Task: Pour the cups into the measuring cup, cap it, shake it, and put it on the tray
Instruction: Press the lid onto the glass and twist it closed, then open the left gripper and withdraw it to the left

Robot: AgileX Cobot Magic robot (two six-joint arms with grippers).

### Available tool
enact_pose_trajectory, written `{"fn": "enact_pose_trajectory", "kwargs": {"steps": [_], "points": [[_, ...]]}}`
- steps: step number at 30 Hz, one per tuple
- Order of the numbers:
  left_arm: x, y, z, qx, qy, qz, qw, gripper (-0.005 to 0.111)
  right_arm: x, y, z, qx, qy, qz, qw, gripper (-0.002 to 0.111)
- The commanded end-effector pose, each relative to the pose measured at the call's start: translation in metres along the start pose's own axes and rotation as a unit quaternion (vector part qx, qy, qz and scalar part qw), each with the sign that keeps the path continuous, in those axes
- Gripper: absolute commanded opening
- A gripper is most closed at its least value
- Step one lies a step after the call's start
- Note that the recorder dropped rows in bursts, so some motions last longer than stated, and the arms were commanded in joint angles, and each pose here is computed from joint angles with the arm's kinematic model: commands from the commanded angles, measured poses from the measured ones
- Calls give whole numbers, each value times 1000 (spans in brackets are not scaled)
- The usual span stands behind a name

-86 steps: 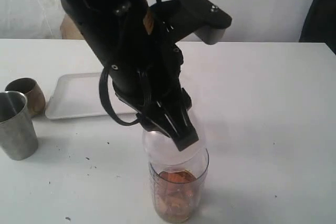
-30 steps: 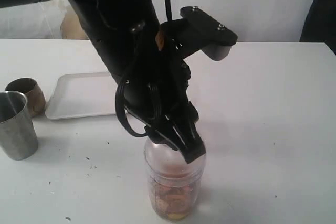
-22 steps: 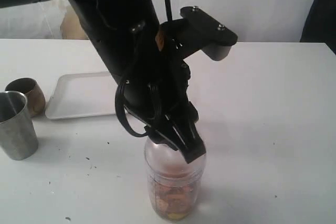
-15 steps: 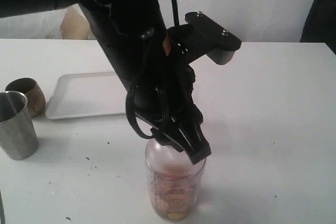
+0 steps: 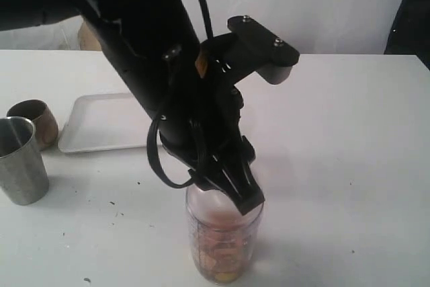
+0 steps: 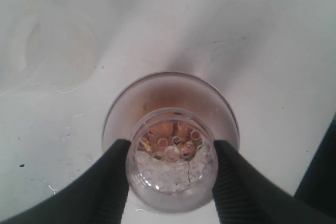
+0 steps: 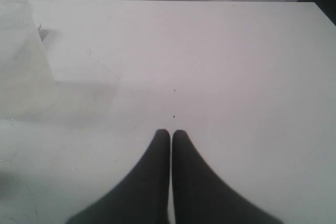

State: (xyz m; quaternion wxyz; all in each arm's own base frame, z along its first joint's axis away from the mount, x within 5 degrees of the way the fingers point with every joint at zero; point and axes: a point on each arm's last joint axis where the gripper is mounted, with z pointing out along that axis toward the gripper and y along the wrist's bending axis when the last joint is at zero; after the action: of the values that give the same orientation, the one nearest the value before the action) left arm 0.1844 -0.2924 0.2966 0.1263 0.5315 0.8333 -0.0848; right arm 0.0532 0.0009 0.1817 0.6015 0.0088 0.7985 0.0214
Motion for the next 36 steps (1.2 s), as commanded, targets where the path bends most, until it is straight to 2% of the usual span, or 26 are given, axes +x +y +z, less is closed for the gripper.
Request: {"fn": "enact_pose_trajectory", "kwargs": {"steps": [1, 7, 9, 16, 19, 36], "points": [[26, -7, 47, 37, 120, -14, 992, 0, 0, 0, 0, -1, -8, -1, 1000, 1], [29, -8, 50, 40, 128, -17, 991, 3, 0, 0, 0, -1, -8, -1, 1000, 1], [29, -8, 49, 42, 126, -18, 991, 11, 0, 0, 0, -1, -8, -1, 1000, 1], [19, -8, 36, 40, 109, -27, 993, 58, 0, 0, 0, -1, -8, -1, 1000, 1], [10, -7, 26, 37, 89, -25, 995, 68, 0, 0, 0, -1, -8, -1, 1000, 1], [-23, -1, -17, 8, -2, -24, 1000, 89, 0, 0, 0, -1, -8, -1, 1000, 1]]}}
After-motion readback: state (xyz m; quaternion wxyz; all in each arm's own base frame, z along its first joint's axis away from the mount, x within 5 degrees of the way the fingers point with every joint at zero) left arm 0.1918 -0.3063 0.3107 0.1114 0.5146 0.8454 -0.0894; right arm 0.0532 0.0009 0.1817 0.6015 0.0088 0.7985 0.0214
